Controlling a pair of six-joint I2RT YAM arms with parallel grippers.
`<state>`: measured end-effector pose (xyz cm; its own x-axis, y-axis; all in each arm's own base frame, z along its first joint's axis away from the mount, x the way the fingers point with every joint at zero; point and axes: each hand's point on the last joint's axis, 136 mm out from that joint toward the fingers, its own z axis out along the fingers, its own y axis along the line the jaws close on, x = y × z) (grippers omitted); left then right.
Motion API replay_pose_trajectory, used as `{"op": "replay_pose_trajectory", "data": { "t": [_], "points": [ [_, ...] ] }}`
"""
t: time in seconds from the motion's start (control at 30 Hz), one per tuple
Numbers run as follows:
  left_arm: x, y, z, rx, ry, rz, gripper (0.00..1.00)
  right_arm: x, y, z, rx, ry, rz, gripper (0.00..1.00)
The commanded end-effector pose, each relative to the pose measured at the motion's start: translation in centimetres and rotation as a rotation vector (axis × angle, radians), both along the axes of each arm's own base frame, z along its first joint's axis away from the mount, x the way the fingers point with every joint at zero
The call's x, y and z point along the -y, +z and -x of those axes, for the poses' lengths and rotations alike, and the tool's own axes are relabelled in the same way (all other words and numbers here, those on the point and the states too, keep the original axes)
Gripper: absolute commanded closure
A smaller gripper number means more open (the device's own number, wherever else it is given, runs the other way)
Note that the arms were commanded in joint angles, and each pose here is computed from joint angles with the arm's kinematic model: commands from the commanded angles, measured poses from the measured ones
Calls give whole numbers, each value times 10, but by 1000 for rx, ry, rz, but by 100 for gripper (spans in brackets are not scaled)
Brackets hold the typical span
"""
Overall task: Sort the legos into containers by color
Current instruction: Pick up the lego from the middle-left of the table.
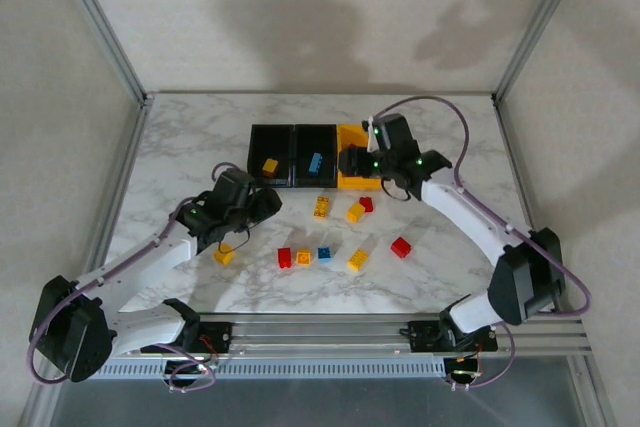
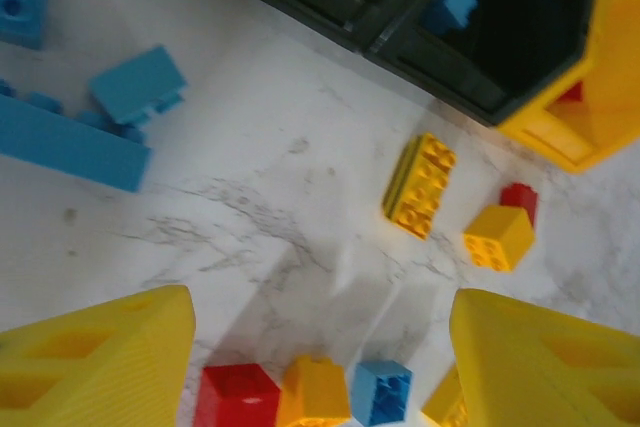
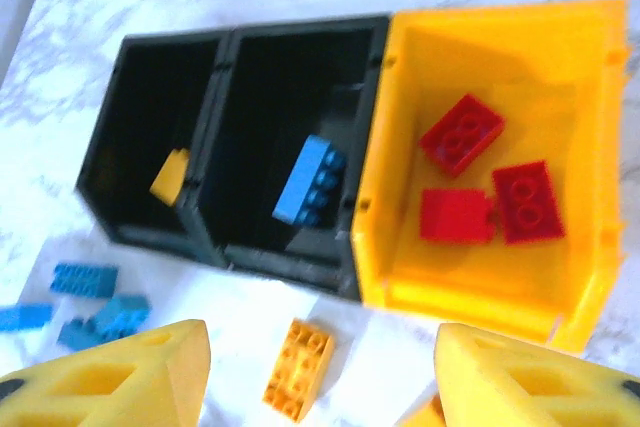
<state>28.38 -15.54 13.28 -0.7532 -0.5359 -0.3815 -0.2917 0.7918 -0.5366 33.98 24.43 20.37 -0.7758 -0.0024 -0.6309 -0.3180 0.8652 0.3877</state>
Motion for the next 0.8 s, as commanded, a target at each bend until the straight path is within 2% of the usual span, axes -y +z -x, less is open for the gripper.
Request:
{"op": "replay_pose_trajectory", "data": {
  "t": [0.0, 0.13, 0.4, 0.53, 0.67, 0.77],
  "points": [
    [-27, -7, -3, -35, 125, -84, 31, -9, -9, 27, -19, 45, -31, 38],
    [-30, -12, -14, -39, 119, -144, 25, -12, -21, 53, -36, 65, -51, 38],
    [-51, -18, -28, -124, -75, -517, 13, -3, -21, 72, -23, 77, -67, 37],
    [-47, -32, -31, -171, -193, -553, 10, -6, -17, 77, -18, 107, -83, 37],
    [-48, -53, -31, -227, -256, -595, 10, -6, -14, 82, -17, 125, -90, 36],
    [-47, -68, -31, -253, -288, -575, 10, -3, -16, 86, -23, 120, -94, 36]
  ]
}}
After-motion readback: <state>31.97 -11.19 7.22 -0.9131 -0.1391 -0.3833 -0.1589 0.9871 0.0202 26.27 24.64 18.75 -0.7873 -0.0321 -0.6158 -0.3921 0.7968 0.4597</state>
